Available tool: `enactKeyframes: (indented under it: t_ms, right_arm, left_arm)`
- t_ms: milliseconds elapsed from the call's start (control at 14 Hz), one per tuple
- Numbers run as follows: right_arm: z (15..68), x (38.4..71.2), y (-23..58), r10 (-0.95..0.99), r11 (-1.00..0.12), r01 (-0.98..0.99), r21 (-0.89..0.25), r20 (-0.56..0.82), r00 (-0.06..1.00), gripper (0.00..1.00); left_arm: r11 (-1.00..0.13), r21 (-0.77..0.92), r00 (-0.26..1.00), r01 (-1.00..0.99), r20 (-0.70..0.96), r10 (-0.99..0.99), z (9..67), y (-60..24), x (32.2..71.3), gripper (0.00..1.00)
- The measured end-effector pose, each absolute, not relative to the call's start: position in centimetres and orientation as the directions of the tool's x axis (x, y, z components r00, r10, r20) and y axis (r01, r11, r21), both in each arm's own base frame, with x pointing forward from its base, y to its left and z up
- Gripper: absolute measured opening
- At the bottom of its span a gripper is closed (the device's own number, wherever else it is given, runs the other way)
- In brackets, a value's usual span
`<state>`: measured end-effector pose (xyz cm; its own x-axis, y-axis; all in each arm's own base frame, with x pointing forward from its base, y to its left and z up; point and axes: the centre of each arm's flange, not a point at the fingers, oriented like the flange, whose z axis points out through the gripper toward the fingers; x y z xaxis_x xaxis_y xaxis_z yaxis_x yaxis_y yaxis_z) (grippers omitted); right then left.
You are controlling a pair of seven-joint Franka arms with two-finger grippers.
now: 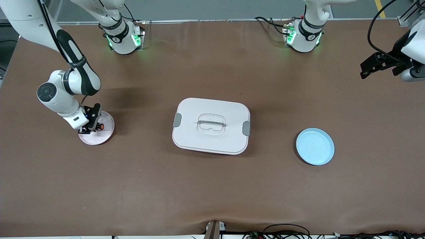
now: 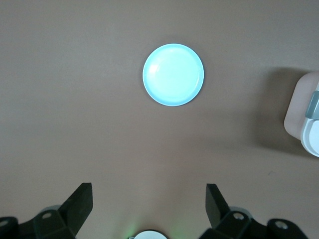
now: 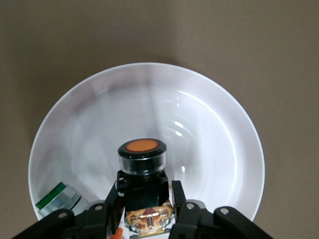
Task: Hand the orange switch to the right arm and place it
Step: 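Lower the switch onto the white plate and open the right gripper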
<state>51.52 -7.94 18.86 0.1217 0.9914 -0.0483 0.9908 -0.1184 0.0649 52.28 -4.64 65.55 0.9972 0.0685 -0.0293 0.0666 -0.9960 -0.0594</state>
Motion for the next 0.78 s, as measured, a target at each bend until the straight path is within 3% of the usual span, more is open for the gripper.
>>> enactKeyframes:
  t_ms: [285, 427, 712, 783]
  right_arm:
    - [18.9, 51.6, -7.9, 0.991, -0.118, 0.990, 0.073, -0.048, 0.122, 0.43]
    - [19.2, 51.9, -8.0, 0.991, -0.117, 0.989, 0.091, -0.047, 0.122, 0.57]
    - [20.5, 53.1, -8.3, 0.991, -0.119, 0.985, 0.127, -0.048, 0.126, 0.99]
    - [21.3, 53.6, -8.5, 0.990, -0.121, 0.982, 0.144, -0.050, 0.129, 1.00]
  left_arm:
    - [-0.997, -0.049, 0.998, 0.056, -0.018, 0.057, 66.4, -5.3, 51.7, 1.00]
    - [-0.998, -0.041, 0.998, 0.056, -0.015, 0.056, 66.6, -5.4, 51.5, 1.00]
    - [-0.998, -0.030, 0.998, 0.054, -0.019, 0.055, 66.5, -5.5, 51.5, 1.00]
    - [-0.998, -0.030, 0.998, 0.054, -0.020, 0.055, 66.4, -5.5, 51.5, 1.00]
